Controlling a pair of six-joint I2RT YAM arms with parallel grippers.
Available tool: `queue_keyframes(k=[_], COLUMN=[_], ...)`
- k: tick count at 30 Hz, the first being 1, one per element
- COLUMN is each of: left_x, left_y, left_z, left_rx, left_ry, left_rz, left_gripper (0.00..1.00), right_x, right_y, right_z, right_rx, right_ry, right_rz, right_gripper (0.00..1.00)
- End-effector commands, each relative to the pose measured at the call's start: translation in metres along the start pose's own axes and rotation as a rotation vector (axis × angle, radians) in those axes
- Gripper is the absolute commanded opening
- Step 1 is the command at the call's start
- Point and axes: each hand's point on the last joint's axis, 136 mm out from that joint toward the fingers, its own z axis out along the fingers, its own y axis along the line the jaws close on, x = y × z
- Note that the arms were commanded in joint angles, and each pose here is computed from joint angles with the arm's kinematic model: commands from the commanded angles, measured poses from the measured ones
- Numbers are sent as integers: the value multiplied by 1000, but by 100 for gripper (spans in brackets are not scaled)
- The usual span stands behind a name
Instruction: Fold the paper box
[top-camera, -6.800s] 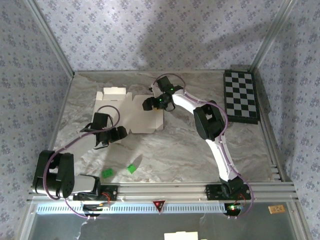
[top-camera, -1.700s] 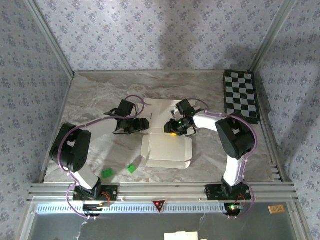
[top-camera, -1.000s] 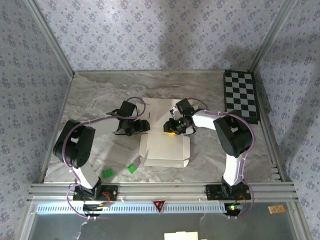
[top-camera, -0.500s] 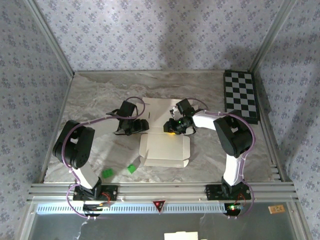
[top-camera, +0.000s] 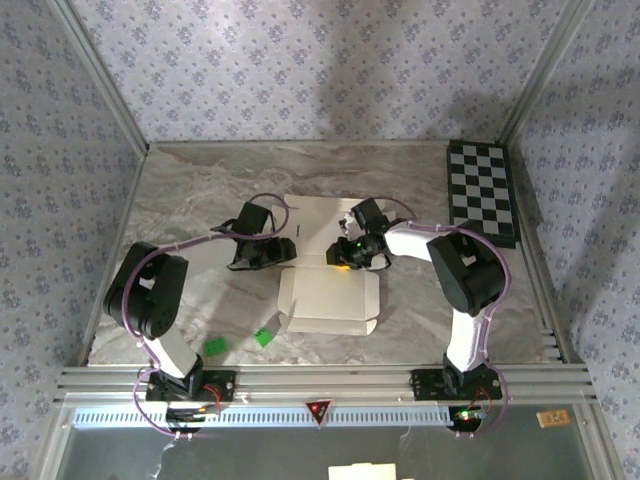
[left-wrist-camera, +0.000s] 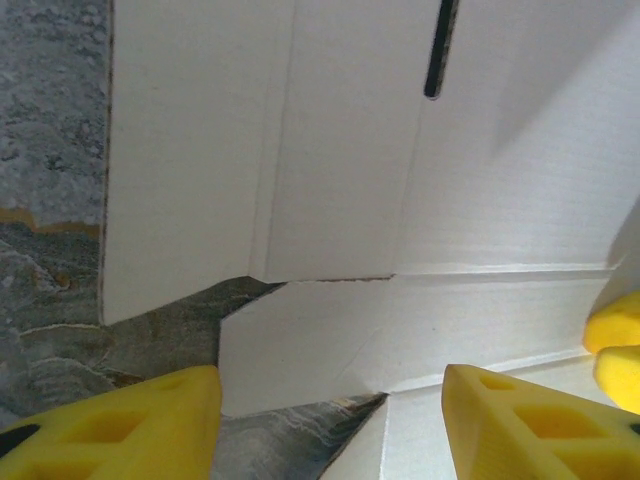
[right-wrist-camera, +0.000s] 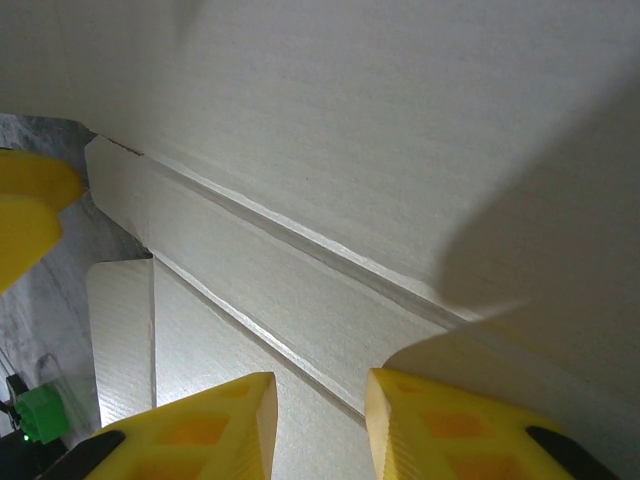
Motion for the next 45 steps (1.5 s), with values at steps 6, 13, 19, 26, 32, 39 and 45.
queue_keyframes(k=[6,13,19,26,32,39,45], left_x=[-14,-14,-12,-12,-9,-5,-3], left_y=[-29,-22,-11,-7,1,4,-1], left_z=[-32,-35,-23,-8,-1,5,11], left_rx=[106,59,-30,-78,-132,-138,-92], left_ry=[-71,-71,-39,4,18,32,40], left_rz=[35,39,71,86,105,104,93], left_gripper=[61,61,61,62,64,66,64], right_x=[32,33,34,34,34,35,34], right_y=[-25,-25,-25,-25,-24,-23,-21], right_z=[11,11,12,11,11,11,12], right_rx=[106,108,108,111,111,110,110], right_ry=[90,91,94,93,92,92,92], right_rz=[38,37,37,33,32,32,27], right_gripper=[33,33,33,33,33,33,33])
